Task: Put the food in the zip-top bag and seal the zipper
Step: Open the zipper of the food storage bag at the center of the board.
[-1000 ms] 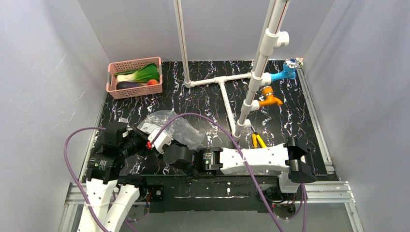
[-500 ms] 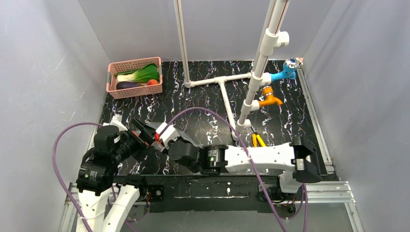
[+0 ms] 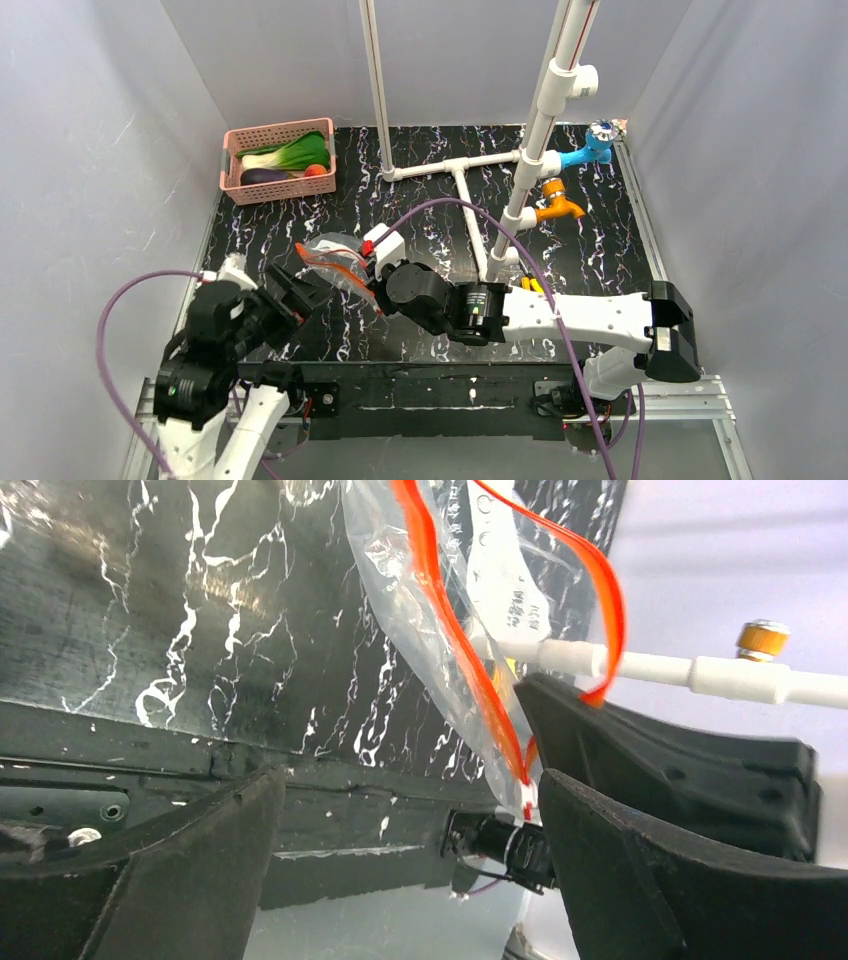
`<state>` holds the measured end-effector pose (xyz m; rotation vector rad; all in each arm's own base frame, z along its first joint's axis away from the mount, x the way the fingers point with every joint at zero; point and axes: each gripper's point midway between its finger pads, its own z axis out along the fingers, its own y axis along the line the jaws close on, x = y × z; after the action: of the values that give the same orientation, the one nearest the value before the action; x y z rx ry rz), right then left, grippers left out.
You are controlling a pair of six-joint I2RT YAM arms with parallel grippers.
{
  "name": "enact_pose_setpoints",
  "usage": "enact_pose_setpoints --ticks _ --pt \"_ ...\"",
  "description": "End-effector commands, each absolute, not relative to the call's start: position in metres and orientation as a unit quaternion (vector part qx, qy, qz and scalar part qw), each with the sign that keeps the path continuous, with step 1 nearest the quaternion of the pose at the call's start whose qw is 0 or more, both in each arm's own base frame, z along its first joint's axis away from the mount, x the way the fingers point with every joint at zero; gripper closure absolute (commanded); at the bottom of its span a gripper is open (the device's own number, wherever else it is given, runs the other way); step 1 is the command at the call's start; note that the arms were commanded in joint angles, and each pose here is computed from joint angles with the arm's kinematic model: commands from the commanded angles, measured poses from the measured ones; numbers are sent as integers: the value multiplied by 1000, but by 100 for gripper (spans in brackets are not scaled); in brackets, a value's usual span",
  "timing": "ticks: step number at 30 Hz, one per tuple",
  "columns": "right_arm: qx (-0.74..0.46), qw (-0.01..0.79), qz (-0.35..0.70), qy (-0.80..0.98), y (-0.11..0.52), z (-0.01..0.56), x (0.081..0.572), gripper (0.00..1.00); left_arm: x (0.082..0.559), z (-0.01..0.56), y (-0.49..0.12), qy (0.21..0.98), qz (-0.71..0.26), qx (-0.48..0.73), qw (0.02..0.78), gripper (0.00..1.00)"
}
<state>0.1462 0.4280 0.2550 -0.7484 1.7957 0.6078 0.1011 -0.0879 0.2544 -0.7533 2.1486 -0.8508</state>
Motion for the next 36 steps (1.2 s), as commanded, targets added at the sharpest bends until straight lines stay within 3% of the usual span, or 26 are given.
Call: enact_pose_setpoints --ticks 1,7,12,14,23,28,30,36 --pt "-318 528 296 730 436 270 137 99 127 236 -110 845 -350 -290 284 2" --pt "-317 512 327 729 439 273 127 99 152 224 -123 833 -377 -305 265 3" --pt "-308 518 335 724 442 282 128 99 158 203 -124 844 -366 -305 246 23" --pt "-307 520 334 724 441 283 129 99 157 195 -122 848 -355 -308 245 34" --pt "-320 505 310 739 442 278 129 95 155 197 -118 839 -361 -294 282 100" --pt "-325 488 281 760 447 270 130 84 150 201 -117 842 -360 -284 283 100" --pt "-332 479 262 769 449 266 131 74 147 204 -118 842 -364 -281 283 100" --pt "-363 476 182 780 456 262 145 61 137 209 -117 841 -367 -274 287 100"
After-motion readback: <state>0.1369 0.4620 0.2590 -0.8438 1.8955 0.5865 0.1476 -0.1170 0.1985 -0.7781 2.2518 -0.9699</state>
